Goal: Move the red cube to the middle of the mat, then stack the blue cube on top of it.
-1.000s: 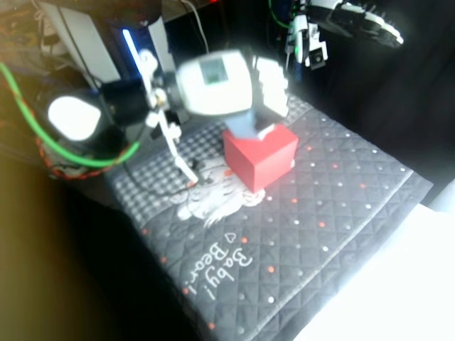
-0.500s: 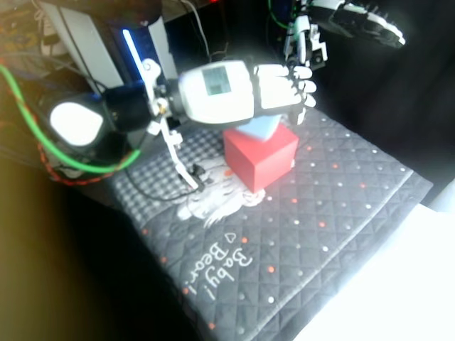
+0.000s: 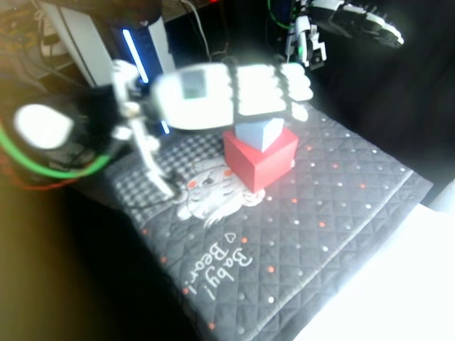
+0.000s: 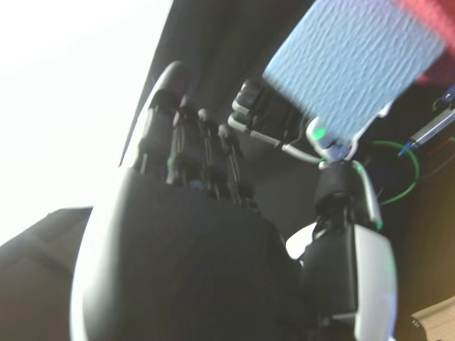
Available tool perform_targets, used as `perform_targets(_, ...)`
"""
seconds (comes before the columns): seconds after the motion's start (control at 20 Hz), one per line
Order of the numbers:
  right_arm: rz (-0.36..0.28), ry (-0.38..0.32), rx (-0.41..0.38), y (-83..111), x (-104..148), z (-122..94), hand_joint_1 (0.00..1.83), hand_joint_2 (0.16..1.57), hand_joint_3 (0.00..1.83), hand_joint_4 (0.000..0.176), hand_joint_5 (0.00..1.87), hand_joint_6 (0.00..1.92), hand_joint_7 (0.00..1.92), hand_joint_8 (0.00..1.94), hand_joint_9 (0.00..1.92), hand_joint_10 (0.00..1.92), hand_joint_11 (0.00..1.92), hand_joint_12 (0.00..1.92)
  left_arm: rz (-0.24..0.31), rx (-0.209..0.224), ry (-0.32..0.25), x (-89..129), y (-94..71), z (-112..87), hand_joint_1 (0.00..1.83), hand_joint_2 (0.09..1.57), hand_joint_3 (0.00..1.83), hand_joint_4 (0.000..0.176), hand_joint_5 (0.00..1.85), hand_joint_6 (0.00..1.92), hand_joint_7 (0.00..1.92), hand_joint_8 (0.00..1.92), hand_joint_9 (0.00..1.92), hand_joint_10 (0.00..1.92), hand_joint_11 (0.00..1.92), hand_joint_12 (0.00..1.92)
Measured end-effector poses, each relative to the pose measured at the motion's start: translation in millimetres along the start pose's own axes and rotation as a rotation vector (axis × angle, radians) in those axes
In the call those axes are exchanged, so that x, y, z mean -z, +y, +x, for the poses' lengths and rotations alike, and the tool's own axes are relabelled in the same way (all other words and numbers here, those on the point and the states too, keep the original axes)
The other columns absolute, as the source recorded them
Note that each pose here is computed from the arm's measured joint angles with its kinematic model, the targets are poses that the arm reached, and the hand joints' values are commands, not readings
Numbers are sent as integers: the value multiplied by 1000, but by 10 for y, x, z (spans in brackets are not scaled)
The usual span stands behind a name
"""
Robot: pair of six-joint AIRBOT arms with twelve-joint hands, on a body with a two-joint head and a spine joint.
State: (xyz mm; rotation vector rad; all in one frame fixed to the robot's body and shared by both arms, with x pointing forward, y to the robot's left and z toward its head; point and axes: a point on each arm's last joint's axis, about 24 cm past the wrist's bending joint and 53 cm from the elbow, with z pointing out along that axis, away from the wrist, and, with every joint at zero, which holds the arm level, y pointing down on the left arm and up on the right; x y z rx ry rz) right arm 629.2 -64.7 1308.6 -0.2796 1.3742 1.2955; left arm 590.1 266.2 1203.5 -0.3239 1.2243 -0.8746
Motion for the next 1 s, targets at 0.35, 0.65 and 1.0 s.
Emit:
perform_targets(0.35,199,-35,82,-358,737,-78,333,1211,0,0,2,0,0,0,2,1,0,14,0,3,6,21,-3,11,645,1064,0,144,0,0,0,0,0,0,0,0)
perform_targets(0.65,466,-113,181,-684,1476,-265,262,1238,7,39,0,0,0,0,0,0,0,0,3,-14,-3,13,-35,-86,515,1059,0,136,0,0,0,0,0,0,0,0)
perform_targets(1.0,419,-313,255,-319,1752,-643,348,1162,0,97,0,0,0,0,0,0,0,0,23,-27,-14,-22,-112,-187,344,999,0,176,0,0,0,0,0,0,0,0)
